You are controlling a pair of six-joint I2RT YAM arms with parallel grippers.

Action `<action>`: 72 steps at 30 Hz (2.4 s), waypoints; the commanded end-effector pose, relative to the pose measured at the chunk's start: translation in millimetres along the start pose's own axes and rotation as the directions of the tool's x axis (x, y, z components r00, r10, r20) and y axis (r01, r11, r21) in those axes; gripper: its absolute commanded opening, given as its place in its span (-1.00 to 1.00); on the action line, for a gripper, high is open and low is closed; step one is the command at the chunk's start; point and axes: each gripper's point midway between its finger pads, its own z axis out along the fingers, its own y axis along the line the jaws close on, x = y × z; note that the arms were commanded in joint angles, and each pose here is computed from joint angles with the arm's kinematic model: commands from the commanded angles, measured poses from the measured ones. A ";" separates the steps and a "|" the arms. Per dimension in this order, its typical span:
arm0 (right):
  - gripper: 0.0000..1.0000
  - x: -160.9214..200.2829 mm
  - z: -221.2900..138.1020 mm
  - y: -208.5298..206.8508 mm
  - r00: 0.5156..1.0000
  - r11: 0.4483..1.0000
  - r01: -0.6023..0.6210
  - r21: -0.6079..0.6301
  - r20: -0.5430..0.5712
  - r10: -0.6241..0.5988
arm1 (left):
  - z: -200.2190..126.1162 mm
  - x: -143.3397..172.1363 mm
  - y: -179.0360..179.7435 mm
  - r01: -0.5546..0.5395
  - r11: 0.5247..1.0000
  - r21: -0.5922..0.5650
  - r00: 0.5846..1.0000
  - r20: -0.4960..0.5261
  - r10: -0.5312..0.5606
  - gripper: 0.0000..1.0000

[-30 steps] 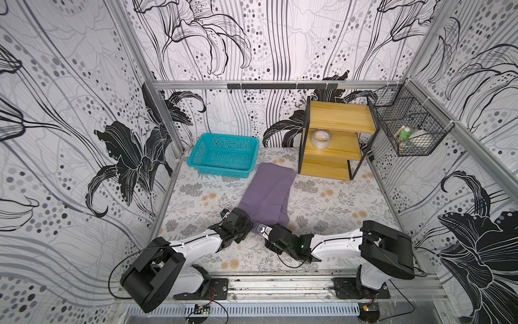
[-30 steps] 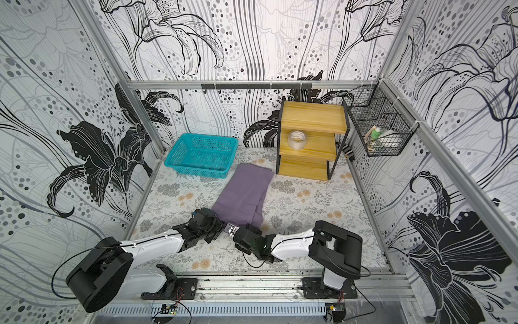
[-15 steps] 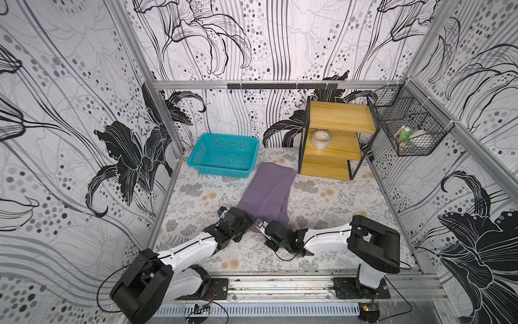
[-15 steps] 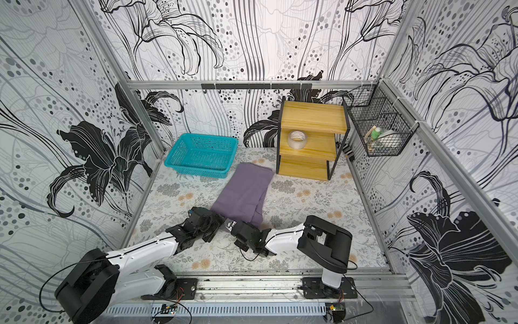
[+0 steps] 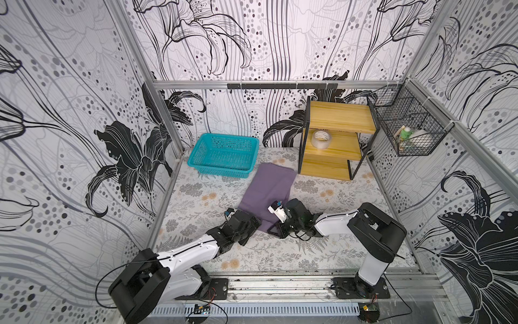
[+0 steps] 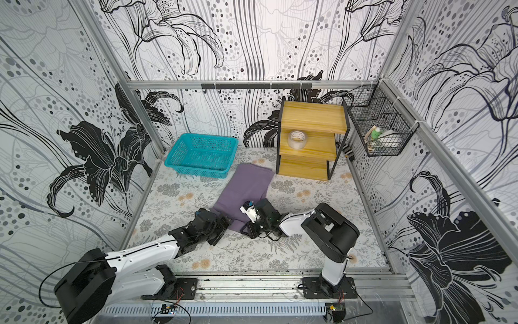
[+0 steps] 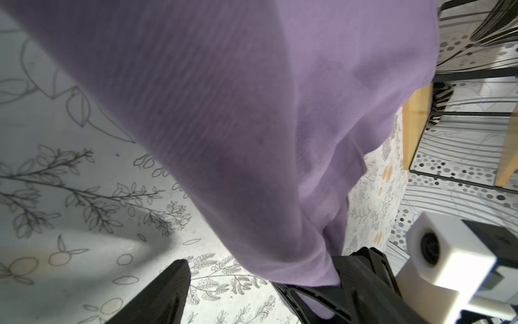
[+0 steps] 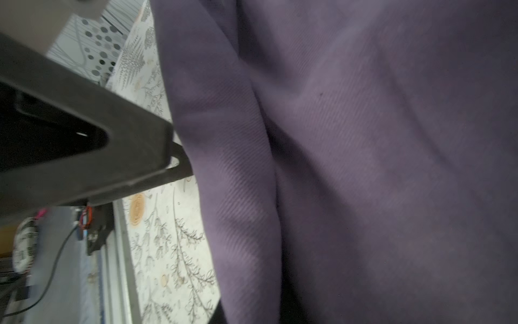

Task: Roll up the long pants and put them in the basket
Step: Roll the long pant at the center of the board.

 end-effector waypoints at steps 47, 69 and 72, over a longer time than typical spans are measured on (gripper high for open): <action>-0.84 25.5 5.8 0.4 0.812 0.647 0.563 0.515 -0.200 -0.548 | 0.6 -29.8 14.2 0.004 0.986 -0.166 0.992 0.128 0.017 0.17; -0.86 36.7 -3.4 25.7 0.993 0.994 -0.065 -0.084 -0.107 0.056 | 3.1 9.2 -5.4 0.017 1.000 -0.026 0.999 0.032 -0.016 0.61; -0.85 42.3 -2.0 15.0 0.989 0.995 -0.088 -0.043 -0.121 0.082 | 12.2 6.4 -6.3 0.014 0.999 -0.042 0.999 0.030 -0.013 0.54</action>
